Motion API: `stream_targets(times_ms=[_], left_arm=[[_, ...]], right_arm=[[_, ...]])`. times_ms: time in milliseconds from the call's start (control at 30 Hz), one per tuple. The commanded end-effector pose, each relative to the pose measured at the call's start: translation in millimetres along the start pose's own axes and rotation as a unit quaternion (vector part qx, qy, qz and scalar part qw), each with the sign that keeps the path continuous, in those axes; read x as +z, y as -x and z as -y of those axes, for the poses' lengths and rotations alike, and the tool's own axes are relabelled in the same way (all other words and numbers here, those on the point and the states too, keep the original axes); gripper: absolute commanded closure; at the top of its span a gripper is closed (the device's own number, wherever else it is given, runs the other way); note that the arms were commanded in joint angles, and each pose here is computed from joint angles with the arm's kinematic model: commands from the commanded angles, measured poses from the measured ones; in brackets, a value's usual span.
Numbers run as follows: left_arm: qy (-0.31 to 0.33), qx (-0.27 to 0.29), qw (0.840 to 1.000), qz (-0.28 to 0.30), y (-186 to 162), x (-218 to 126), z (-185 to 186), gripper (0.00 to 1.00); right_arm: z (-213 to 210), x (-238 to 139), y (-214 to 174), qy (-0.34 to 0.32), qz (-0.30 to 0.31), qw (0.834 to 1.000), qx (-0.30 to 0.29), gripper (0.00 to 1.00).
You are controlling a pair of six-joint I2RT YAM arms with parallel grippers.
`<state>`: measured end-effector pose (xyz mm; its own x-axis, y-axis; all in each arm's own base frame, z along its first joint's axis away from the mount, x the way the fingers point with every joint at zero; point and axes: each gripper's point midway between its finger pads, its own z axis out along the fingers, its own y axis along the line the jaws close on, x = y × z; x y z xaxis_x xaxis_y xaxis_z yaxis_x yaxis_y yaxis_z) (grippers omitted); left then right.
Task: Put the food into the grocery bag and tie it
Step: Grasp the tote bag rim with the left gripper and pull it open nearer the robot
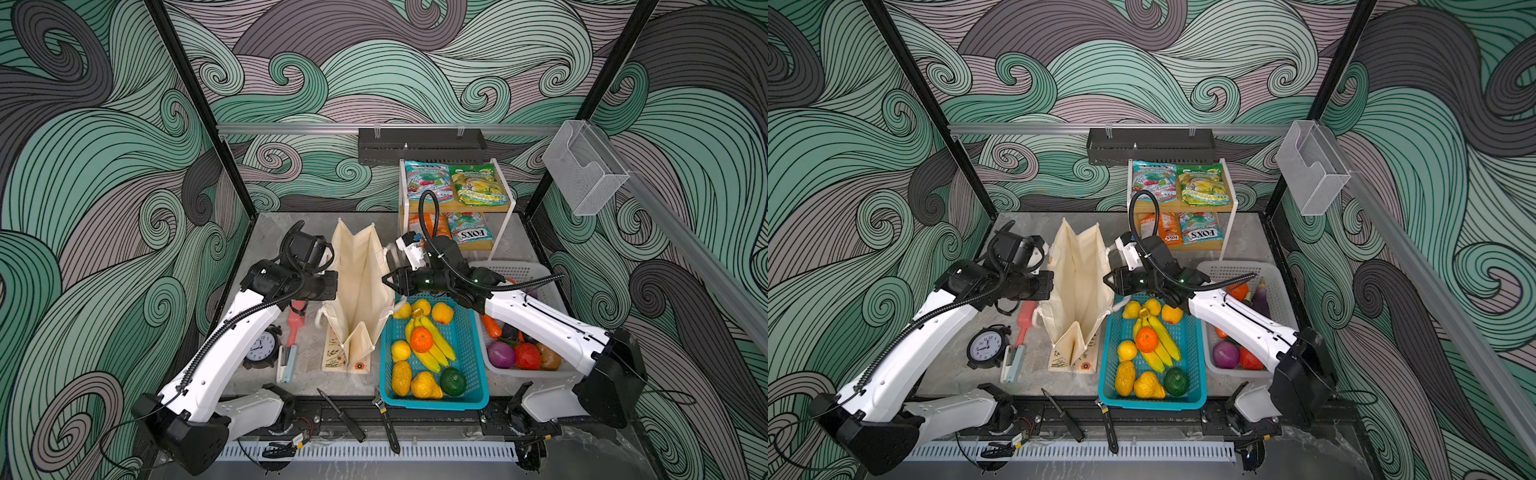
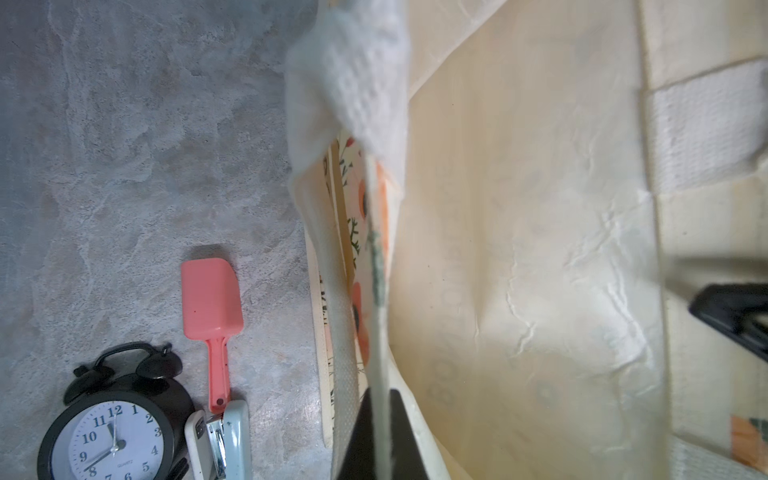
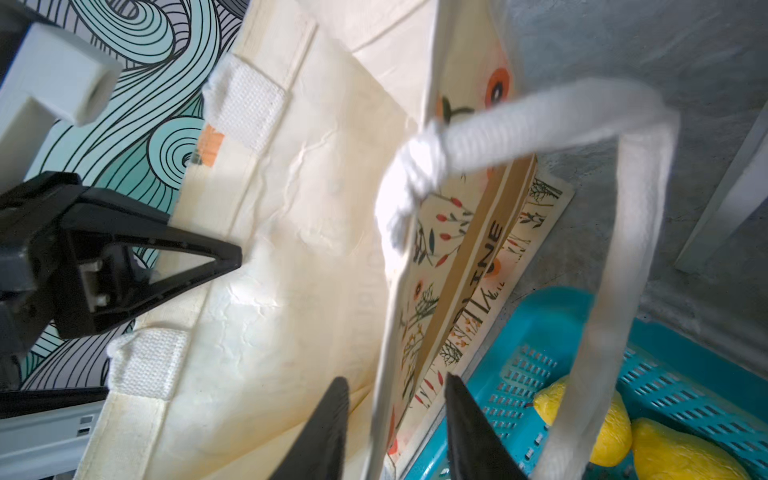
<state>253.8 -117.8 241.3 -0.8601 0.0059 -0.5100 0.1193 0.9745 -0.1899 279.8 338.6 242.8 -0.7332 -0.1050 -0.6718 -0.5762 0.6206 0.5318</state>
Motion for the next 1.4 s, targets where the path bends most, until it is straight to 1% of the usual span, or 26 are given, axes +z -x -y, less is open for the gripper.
stream_targets(times_ms=[0,67,100,133,167,200,267,367,400,467,500,600,667,767,867,933,1033,1133,1267,1367], left_arm=[[0.011,-0.004,1.0,0.014,2,-4,-6,0.9],[0.025,-0.004,1.0,0.011,5,-2,-9,0.81],[0.028,-0.005,1.0,0.013,6,-1,-10,0.71],[0.028,-0.003,0.999,0.016,8,-1,-10,0.65],[0.027,0.001,0.999,0.021,10,0,-9,0.6],[0.027,0.004,0.999,0.026,13,-1,-9,0.55],[0.039,0.01,0.999,0.031,18,-2,-12,0.54],[0.068,0.019,0.997,0.036,24,-4,-21,0.54],[0.074,0.018,0.996,0.037,25,-4,-23,0.54],[0.076,0.018,0.996,0.042,25,-3,-25,0.55],[0.075,0.017,0.996,0.044,25,-1,-26,0.55],[0.053,0.022,0.997,0.061,26,1,-21,0.57],[0.038,0.026,0.996,0.07,27,1,-16,0.6],[0.028,0.031,0.996,0.074,27,2,-14,0.61],[0.026,0.034,0.996,0.077,26,5,-15,0.62],[0.025,0.032,0.996,0.079,24,6,-17,0.62],[0.022,0.031,0.996,0.082,22,8,-19,0.62],[0.005,0.022,0.996,0.084,21,10,-18,0.63],[-0.004,0.013,0.996,0.086,19,13,-19,0.64],[-0.007,0.01,0.996,0.086,18,13,-20,0.64]], right_arm=[[-8,-1,7,0.007,0.016,1.0,-0.006,0.64],[-3,0,5,-0.005,0.013,1.0,-0.004,0.62],[1,-1,4,-0.013,0.012,1.0,-0.003,0.6],[2,-3,4,-0.02,0.012,1.0,-0.005,0.56],[4,-6,5,-0.027,0.016,0.999,-0.008,0.5],[5,-10,6,-0.033,0.022,0.999,-0.011,0.42],[4,-21,10,-0.041,0.034,0.998,-0.021,0.28],[0,-46,17,-0.052,0.057,0.996,-0.036,0.2],[-1,-55,18,-0.057,0.063,0.996,-0.041,0.16],[7,-76,16,-0.082,0.071,0.993,-0.041,0.05],[11,-86,14,-0.093,0.074,0.992,-0.04,0.02],[36,-118,2,-0.141,0.089,0.986,-0.018,0.0],[56,-138,-15,-0.174,0.095,0.98,0.007,0.0],[78,-154,-46,-0.202,0.075,0.976,0.029,0.01],[98,-159,-80,-0.225,0.043,0.972,0.045,0.01],[106,-159,-96,-0.234,0.03,0.97,0.057,0.01],[107,-152,-111,-0.223,0.013,0.973,0.066,0.0],[99,-134,-121,-0.183,-0.02,0.982,0.042,0.0],[102,-121,-124,-0.204,-0.052,0.978,0.006,0.0],[101,-104,-127,-0.195,-0.064,0.979,-0.012,0.0]])
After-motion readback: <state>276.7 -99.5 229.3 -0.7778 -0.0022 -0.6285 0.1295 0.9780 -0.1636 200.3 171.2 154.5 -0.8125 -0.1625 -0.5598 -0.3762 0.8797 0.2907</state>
